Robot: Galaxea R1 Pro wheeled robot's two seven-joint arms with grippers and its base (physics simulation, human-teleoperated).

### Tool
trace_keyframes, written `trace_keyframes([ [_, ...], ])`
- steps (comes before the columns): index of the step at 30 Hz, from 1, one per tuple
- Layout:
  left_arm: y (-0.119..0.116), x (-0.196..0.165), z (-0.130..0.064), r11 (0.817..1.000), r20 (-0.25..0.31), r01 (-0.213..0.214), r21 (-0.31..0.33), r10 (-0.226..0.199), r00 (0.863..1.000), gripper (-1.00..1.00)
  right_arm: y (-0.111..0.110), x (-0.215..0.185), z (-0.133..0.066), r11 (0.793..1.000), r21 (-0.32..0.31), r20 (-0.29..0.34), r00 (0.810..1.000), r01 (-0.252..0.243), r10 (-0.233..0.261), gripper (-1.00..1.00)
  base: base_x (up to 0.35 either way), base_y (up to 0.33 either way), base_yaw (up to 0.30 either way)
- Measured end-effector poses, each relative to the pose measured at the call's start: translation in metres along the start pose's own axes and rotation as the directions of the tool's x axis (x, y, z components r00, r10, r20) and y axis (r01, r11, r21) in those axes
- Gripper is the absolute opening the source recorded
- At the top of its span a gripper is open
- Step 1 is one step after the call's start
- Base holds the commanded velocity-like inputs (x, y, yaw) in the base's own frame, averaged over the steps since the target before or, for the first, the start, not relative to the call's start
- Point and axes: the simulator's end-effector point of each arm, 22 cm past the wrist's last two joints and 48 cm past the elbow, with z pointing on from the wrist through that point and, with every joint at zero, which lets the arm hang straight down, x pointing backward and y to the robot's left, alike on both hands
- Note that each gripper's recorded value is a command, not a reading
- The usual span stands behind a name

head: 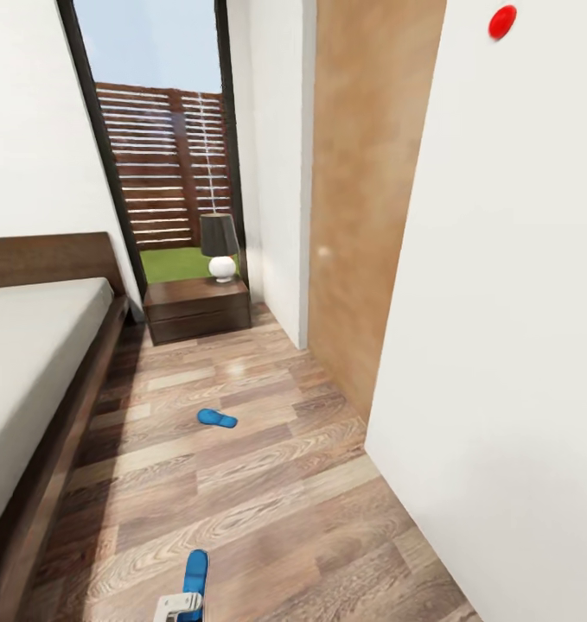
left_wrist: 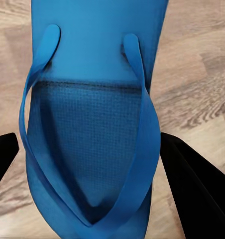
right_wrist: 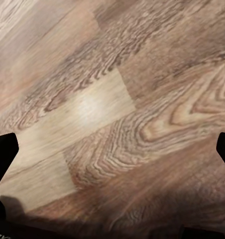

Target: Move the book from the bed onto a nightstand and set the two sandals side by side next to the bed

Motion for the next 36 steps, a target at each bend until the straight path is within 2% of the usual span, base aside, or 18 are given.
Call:
trace_keyframes([
  [12,-0.0001,0.0001,0.0000,1.000,0.000,-0.001,0.000,0.001,1.000,-1.00,0.0000,0.0000,0.0000,1.000,0.000,0.000,1.000,0.000,0.000,1.00,0.229,0.000,0.291],
  [36,0.0000,0.0001,0.0001,1.000,0.000,-0.001,0.000,0.001,1.000,-1.00,-0.0001,0.0001,0.0001,1.000,0.000,0.000,1.000,0.000,0.000,1.00,0.008,0.000,0.291],
])
